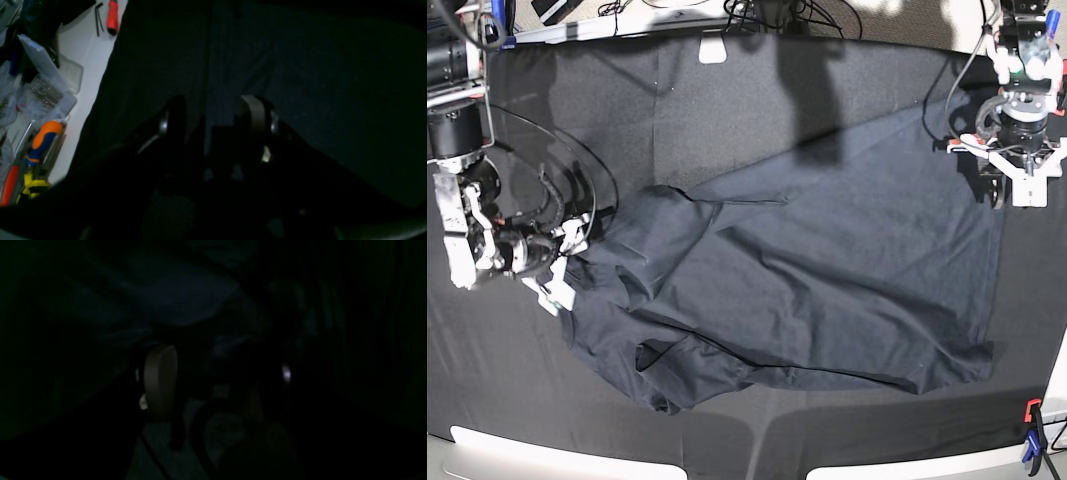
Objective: Layout the t-shirt on the table in an organized manner, then fold the t-shirt properly
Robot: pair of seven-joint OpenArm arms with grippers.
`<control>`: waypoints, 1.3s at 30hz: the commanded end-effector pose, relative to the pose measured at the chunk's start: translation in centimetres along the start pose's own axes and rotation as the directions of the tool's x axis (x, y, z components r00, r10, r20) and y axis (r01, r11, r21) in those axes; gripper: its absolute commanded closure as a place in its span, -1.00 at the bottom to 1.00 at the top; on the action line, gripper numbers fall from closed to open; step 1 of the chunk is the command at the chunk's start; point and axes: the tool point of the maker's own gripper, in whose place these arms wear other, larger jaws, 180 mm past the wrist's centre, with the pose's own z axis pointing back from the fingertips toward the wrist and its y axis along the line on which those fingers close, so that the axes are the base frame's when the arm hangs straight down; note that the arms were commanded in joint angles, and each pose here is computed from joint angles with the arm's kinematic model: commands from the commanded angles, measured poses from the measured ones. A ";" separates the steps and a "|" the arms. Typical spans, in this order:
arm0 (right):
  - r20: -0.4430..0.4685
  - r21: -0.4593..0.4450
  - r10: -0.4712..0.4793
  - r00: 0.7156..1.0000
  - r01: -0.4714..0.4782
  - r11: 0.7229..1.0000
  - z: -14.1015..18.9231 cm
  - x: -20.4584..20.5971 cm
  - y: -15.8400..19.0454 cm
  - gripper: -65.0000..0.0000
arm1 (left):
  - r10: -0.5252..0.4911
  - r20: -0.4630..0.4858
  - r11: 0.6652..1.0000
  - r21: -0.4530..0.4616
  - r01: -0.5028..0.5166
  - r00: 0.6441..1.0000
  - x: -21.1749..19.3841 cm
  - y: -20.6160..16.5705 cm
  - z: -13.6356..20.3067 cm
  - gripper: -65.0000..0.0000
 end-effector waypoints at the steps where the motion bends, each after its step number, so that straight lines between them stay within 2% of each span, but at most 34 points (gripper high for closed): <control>1: 0.068 -0.001 0.007 0.998 -0.007 1.000 1.3 2.3 -0.4 -0.13 | -0.008 0.053 1.000 0.022 0.006 0.999 1.4 0.7 0.1 0.29; 3: 0.086 0.036 0.013 0.996 -0.016 0.999 1.1 2.8 0.5 -0.10 | -0.007 0.052 1.000 0.022 0.006 0.999 1.4 0.7 0.1 0.29; 10: 0.118 0.087 0.052 0.992 -0.063 0.994 0.8 3.9 2.2 0.41 | -0.007 0.052 1.000 0.022 0.006 0.999 1.4 0.7 0.1 0.29; 15: 0.116 0.080 0.055 0.992 -0.065 0.995 0.7 3.9 2.1 1.00 | -0.008 0.052 1.000 0.022 0.007 0.999 1.4 0.7 0.1 0.29; 19: 0.100 0.056 0.071 0.992 -0.077 0.995 0.7 3.6 1.7 1.00 | -0.017 0.049 1.000 0.025 0.015 0.999 1.4 1.0 0.1 0.29; 22: 0.091 0.056 0.105 0.990 -0.111 0.992 0.6 3.3 1.8 1.00 | -0.009 0.011 0.999 0.052 0.008 1.000 0.4 2.1 0.4 0.29; 29: 0.090 0.067 0.134 0.987 -0.140 0.988 0.6 3.2 2.0 1.00 | 0.162 -0.053 0.978 0.142 -0.153 0.985 -2.9 7.1 2.6 0.29; 33: 0.089 0.066 0.141 0.986 -0.147 0.987 0.7 3.3 2.1 1.00 | 0.255 -0.134 0.964 0.116 -0.240 0.958 -5.7 7.3 3.8 0.29; 36: 0.091 0.065 0.149 0.985 -0.155 0.986 0.9 3.4 2.2 1.00 | 0.292 -0.232 0.956 0.110 -0.273 0.928 -9.3 6.4 3.7 0.24; 39: 0.098 0.063 0.162 0.982 -0.169 0.984 1.0 3.6 2.5 1.00 | 0.328 -0.278 0.945 0.089 -0.316 0.903 -11.7 5.0 3.2 0.20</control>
